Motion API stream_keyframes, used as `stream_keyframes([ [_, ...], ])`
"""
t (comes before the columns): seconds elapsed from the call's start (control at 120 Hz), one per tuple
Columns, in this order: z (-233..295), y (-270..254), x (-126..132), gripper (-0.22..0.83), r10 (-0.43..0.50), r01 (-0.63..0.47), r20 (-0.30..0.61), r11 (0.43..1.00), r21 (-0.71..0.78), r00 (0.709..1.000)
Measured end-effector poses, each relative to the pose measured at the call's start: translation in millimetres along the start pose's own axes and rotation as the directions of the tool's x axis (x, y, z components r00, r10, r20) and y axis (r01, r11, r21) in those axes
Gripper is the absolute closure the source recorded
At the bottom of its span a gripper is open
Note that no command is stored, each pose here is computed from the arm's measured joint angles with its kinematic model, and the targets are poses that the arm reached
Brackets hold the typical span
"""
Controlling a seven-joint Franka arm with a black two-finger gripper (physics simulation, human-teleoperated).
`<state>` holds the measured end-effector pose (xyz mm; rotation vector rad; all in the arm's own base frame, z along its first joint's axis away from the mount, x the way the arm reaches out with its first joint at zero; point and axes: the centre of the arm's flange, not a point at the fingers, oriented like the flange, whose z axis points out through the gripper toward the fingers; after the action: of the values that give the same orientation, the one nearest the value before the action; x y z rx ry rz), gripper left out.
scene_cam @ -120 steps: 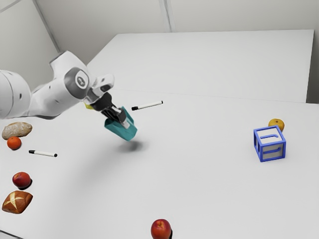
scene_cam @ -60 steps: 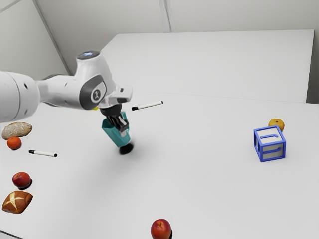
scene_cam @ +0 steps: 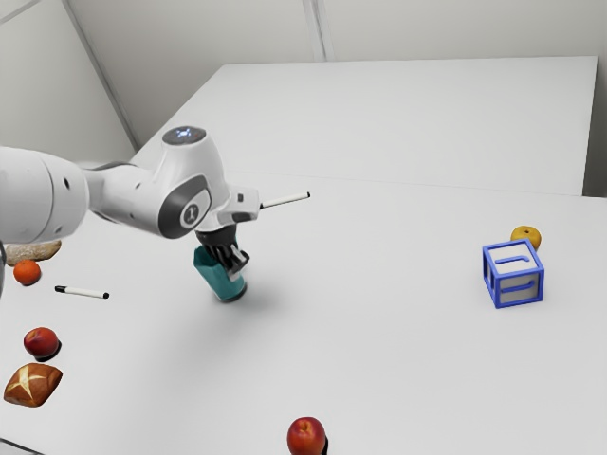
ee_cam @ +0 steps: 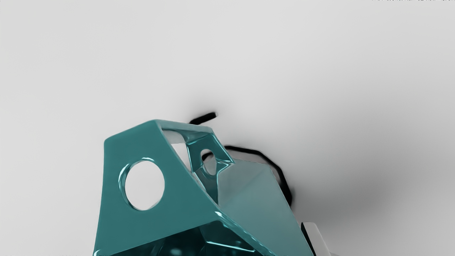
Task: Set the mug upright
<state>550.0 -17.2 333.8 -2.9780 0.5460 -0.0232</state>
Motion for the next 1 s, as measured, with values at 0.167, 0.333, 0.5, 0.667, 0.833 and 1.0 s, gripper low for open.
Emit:
stream_keyframes([
  [0.167, 1, 0, 0, 0.76, -0.030, 0.030, -0.012, 1.000, 0.003, 0.999],
  [0.333, -2, 0, 0, 0.71, -0.055, 0.055, -0.021, 0.998, 0.002, 0.998],
  [0.5, -4, -1, 1, 0.57, -0.074, 0.074, -0.027, 0.997, 0.001, 0.997],
  [0.667, -11, -2, 1, 0.39, -0.087, 0.087, -0.042, 0.996, 0.000, 0.995],
  [0.833, -31, -3, 0, 0.25, -0.100, 0.100, -0.076, 0.995, -0.006, 0.992],
  [1.0, -56, -6, -2, 0.14, -0.113, 0.112, -0.120, 0.994, -0.013, 0.986],
])
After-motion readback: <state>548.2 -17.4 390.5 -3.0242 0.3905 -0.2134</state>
